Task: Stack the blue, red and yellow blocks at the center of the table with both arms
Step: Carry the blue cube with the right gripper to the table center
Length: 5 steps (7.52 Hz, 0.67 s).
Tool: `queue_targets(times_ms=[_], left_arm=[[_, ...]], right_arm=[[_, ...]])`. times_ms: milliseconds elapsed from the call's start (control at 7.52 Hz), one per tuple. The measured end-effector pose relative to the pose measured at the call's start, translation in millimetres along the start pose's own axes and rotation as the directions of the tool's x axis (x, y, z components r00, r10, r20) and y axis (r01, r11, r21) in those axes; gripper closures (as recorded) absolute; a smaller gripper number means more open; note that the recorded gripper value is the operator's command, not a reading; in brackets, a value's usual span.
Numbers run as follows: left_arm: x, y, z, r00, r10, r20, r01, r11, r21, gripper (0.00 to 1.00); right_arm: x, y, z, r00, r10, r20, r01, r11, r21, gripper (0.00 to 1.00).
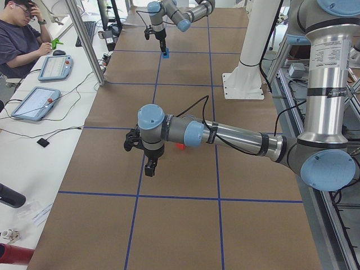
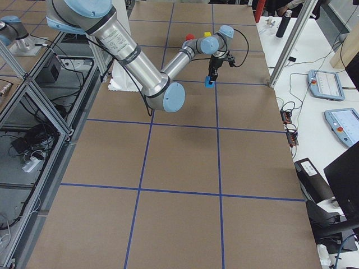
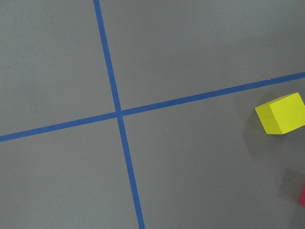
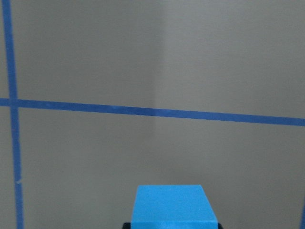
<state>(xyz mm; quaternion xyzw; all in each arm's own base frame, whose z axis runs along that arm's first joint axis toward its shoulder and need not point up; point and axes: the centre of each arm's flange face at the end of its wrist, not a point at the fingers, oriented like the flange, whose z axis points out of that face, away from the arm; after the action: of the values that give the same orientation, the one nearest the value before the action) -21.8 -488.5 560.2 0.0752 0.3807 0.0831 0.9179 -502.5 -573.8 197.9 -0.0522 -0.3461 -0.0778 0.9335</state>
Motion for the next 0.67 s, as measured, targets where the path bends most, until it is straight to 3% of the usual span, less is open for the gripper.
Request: queue_targets(times_ms=[266,665], left_arm=[[-3,1,3,1.000,-0.004,0.000,0.004,1.000,-0.005,0.01],[-5,1,5,1.000,-0.006,0.000,0.006,1.000,-0.010,0.01]], right_arm=[[-62,7,31,0.998,0.052,0.021,-0.052,0.999,-0.009,1.00],[-98,24,53,0.996,0.082,0.018,-0.082,0.997,-0.014,1.00]])
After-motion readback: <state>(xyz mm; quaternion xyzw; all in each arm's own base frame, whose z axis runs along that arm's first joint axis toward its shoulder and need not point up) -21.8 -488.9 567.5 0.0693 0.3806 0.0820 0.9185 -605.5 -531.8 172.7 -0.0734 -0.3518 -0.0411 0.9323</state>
